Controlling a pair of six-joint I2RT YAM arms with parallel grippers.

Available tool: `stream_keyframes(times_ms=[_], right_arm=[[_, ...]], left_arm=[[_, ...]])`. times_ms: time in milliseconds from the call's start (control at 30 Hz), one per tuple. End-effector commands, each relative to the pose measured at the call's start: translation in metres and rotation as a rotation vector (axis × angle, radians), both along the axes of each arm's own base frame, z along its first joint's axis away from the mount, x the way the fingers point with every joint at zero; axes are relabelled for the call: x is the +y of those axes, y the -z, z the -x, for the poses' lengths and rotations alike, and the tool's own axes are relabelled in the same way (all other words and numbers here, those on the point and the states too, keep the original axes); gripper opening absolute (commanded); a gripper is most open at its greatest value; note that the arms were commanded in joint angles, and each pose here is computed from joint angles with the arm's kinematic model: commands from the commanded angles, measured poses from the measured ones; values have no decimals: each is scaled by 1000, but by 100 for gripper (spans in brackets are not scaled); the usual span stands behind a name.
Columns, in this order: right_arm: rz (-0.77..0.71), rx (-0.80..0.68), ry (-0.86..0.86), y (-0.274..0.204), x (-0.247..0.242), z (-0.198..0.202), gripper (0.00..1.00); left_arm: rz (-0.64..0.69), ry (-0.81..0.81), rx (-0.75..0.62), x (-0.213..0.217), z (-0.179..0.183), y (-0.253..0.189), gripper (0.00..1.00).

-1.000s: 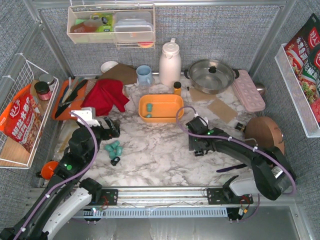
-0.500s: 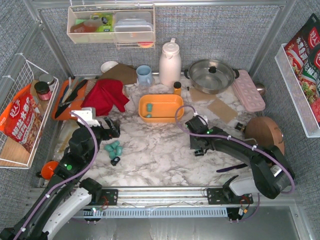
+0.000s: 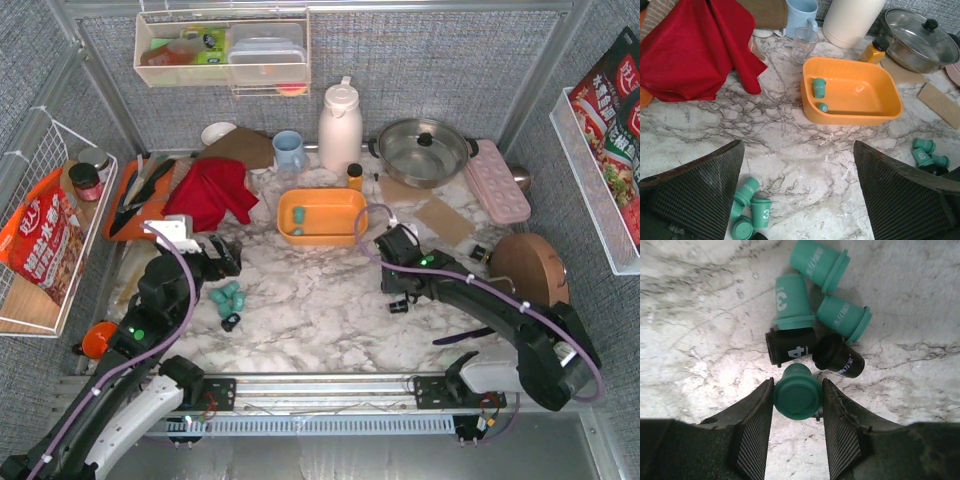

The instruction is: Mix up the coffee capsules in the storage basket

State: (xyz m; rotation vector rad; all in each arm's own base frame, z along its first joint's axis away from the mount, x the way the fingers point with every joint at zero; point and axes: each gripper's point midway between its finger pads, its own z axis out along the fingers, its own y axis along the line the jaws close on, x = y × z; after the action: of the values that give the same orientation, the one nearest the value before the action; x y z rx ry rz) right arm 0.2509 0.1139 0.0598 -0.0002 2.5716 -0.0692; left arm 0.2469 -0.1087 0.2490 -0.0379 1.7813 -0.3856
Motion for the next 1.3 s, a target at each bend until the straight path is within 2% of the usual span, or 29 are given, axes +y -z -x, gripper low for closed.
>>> stream_keyframes(times_ms=[0, 233, 467, 567, 700, 933, 1000, 1133, 1267], right_arm=[[4, -43, -31, -28, -2, -2, 38], [-68, -211, -122, -100, 7, -12, 35], [-158, -383, -237, -173, 26, -25, 34], [-210, -426, -273, -189, 36, -27, 34], [-278, -450, -319, -195, 50, -26, 34], [-381, -414, -432, -189, 75, -14, 34], [-411, -402, -453, -189, 80, -10, 34], [-494, -384, -481, -189, 92, -1, 34], [-574, -345, -503, -182, 103, 10, 34]], left_arm=[[26, 37, -17, -8, 0, -4, 99], [110, 168, -63, -39, -1, -15, 99], [180, 325, -127, -92, -14, -25, 99], [91, 383, -207, -125, -14, -22, 99], [-76, 588, -461, -171, -1, -11, 99], [-325, 821, -746, -211, 11, 34, 100], [-354, 898, -811, -222, 19, 44, 99], [-391, 985, -904, -239, 25, 57, 92], [-359, 943, -997, -247, 23, 46, 87]])
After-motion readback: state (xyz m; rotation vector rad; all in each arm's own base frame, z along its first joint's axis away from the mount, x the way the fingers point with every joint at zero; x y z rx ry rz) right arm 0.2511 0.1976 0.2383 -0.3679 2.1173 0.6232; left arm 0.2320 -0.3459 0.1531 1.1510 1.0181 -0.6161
